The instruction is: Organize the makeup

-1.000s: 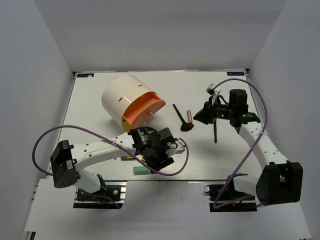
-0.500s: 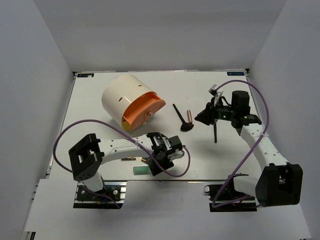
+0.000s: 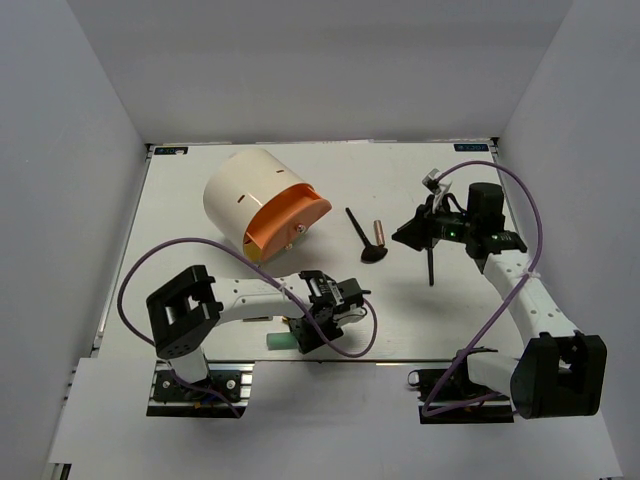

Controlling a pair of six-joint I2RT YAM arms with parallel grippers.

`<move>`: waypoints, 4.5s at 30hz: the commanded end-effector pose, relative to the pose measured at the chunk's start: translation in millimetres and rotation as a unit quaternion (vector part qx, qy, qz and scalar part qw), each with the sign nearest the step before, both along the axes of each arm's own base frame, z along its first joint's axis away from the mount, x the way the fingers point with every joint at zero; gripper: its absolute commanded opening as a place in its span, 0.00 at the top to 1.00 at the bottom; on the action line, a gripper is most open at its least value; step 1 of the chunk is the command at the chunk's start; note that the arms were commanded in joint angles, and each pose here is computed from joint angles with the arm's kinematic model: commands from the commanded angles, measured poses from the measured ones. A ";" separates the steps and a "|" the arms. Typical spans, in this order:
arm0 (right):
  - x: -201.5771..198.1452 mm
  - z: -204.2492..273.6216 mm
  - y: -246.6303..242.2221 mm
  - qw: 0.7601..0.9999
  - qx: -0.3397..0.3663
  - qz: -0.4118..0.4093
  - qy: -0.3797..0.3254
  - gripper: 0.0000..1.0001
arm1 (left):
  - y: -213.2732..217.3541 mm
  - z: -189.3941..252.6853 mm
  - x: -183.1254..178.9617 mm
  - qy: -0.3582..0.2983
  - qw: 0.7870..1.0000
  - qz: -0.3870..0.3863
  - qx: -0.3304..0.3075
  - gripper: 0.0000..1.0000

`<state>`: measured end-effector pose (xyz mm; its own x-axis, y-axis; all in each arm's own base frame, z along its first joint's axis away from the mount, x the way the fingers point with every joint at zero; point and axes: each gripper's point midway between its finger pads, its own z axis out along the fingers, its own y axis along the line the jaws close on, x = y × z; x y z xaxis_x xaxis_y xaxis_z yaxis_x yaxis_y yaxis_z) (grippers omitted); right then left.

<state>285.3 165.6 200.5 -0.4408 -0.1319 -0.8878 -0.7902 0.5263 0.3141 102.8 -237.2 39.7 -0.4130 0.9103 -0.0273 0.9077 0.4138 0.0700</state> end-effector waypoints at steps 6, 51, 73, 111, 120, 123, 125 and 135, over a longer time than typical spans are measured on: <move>-3.8 13.9 -1.7 1.000 0.021 0.000 -0.019 0.62 | 1.2 -15.1 -1.2 0.005 1.000 -0.004 -0.003 0.44; -11.4 8.3 -11.8 0.999 0.044 -0.004 -0.028 0.65 | -51.1 350.2 178.8 -0.393 0.843 0.187 -0.317 1.00; -18.1 5.5 -10.8 0.998 0.055 -0.006 -0.027 0.65 | 15.4 312.5 256.2 -0.432 0.854 0.208 -0.202 1.00; -13.4 -0.5 -11.0 0.998 0.062 -0.006 -0.026 0.64 | 13.0 276.0 248.5 -0.394 0.876 0.216 -0.173 0.26; -40.2 22.6 8.1 0.976 0.088 0.148 -0.137 0.90 | 11.6 365.9 242.1 -0.443 0.800 0.260 -0.310 0.61; -47.5 36.1 24.6 0.942 0.094 0.239 -0.215 1.00 | 21.5 372.8 234.5 -0.443 0.772 0.298 -0.345 0.88; -37.3 42.0 42.7 0.933 0.082 0.264 -0.229 1.00 | 36.0 386.1 220.7 -0.443 0.740 0.336 -0.378 0.89; 24.9 35.3 130.4 0.905 -0.030 0.296 -0.303 1.00 | 101.0 351.6 152.6 -0.389 0.641 0.484 -0.451 0.37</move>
